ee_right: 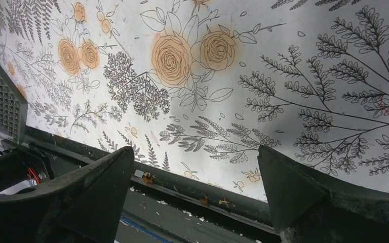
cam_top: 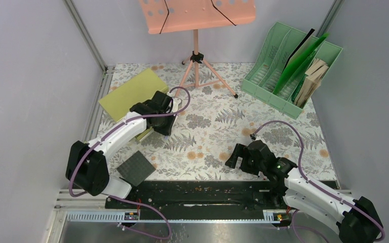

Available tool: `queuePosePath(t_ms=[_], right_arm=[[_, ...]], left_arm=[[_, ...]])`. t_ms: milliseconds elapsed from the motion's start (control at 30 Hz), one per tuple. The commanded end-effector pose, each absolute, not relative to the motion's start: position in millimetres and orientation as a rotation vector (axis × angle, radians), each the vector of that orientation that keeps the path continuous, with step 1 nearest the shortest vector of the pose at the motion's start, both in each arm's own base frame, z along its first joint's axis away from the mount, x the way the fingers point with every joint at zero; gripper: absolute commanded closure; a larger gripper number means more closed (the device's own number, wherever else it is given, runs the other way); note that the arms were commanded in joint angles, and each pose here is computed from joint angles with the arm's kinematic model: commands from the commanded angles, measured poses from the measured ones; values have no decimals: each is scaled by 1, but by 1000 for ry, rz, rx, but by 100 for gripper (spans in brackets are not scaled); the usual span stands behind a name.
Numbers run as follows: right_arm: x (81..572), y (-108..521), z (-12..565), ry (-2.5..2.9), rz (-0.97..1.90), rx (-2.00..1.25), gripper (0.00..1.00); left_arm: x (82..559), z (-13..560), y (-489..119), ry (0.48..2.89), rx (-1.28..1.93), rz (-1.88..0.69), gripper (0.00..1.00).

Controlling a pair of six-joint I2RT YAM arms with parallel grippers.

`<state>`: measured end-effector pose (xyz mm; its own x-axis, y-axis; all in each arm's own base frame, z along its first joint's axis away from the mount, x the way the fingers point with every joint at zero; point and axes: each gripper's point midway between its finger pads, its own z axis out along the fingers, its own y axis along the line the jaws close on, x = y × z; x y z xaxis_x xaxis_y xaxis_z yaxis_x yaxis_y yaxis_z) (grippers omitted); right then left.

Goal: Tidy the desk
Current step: Close the drawer in the storage box.

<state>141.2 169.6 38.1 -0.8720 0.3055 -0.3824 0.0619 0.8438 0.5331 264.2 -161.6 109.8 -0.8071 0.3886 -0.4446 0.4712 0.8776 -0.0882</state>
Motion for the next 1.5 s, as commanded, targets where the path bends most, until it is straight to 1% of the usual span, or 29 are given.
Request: queuePosePath(t_ms=[0, 367, 533, 800, 933, 1100, 1267, 1467], right_arm=[[144, 174, 43, 2535, 775, 290, 1], [145, 173, 42, 2530, 796, 309, 1], [145, 173, 41, 2534, 800, 313, 1], [145, 172, 40, 2529, 809, 322, 1], [145, 172, 40, 2531, 814, 324, 1], [146, 173, 39, 2534, 822, 329, 1], [146, 174, 38, 2538, 825, 332, 1], [146, 173, 38, 2535, 829, 339, 1]], left_arm=[[282, 113, -143, 2600, 538, -96, 100], [316, 113, -75, 2547, 343, 445, 100], [336, 122, -56, 2529, 244, 502, 100], [358, 125, -39, 2527, 192, 577, 100], [353, 120, -48, 2552, 204, 503, 100], [334, 119, -74, 2565, 250, 335, 100], [308, 120, -127, 2547, 381, 104, 100], [270, 119, -198, 2654, 488, -241, 100]])
